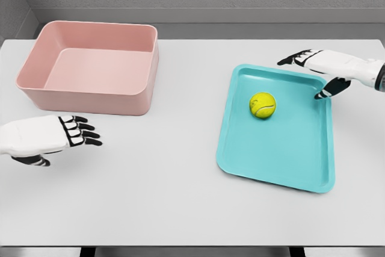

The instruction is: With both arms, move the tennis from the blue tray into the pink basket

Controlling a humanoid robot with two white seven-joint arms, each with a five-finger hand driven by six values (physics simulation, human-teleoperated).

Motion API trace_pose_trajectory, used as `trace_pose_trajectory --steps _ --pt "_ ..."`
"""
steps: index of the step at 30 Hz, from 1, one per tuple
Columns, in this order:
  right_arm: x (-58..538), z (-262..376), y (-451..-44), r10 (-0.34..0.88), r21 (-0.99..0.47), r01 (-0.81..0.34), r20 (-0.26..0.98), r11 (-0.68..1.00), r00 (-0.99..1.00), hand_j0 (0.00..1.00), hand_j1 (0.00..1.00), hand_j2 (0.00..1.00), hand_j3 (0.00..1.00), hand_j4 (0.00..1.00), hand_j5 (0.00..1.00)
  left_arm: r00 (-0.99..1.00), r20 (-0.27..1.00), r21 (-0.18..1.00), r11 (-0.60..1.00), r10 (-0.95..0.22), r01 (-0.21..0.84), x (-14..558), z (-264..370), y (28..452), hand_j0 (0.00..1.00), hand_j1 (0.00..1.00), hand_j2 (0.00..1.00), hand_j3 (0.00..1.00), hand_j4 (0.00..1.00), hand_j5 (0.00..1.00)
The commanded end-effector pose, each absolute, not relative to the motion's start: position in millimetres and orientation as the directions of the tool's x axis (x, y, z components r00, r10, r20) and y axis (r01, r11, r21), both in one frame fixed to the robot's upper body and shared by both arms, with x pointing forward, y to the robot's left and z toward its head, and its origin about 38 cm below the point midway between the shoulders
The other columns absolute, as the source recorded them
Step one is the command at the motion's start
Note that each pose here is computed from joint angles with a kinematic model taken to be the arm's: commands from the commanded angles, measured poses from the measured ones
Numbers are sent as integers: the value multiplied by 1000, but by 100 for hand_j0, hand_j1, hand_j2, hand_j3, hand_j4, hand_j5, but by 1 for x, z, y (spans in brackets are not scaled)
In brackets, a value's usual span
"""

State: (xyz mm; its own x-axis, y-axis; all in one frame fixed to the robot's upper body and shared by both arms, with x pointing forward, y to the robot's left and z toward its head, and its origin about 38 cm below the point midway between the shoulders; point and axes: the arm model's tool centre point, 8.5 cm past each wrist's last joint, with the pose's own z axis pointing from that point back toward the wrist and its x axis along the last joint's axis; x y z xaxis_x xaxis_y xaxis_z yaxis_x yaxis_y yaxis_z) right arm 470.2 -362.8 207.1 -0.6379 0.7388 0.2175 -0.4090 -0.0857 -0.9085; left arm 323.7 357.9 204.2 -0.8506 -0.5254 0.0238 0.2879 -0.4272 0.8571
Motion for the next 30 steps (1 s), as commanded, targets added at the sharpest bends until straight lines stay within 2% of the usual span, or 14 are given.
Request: trace_pose_trajectory --steps 1,7,16,21,30 --pt "469 210 -360 732 -911 -405 222 -80 -644 100 100 100 100 100 100 -846 12 857 -431 -533 283 325 210 361 100 100 100 100 100 100" --pt "469 213 -365 739 -915 -396 214 -77 -638 100 100 100 100 100 100 -860 21 925 -316 -511 210 337 219 339 100 100 100 100 100 100" --pt "466 186 -341 705 -883 -452 242 -123 -666 100 100 100 100 100 100 -855 65 901 -338 -515 271 324 197 343 100 100 100 100 100 100" --pt "468 173 -311 663 -877 -465 275 -124 -696 100 100 100 100 100 100 -854 67 914 -312 -516 260 327 202 341 100 100 100 100 100 100" --pt "466 162 -295 639 -862 -484 290 -149 -713 100 100 100 100 100 100 -851 64 920 -299 -521 252 327 206 343 100 100 100 100 100 100"
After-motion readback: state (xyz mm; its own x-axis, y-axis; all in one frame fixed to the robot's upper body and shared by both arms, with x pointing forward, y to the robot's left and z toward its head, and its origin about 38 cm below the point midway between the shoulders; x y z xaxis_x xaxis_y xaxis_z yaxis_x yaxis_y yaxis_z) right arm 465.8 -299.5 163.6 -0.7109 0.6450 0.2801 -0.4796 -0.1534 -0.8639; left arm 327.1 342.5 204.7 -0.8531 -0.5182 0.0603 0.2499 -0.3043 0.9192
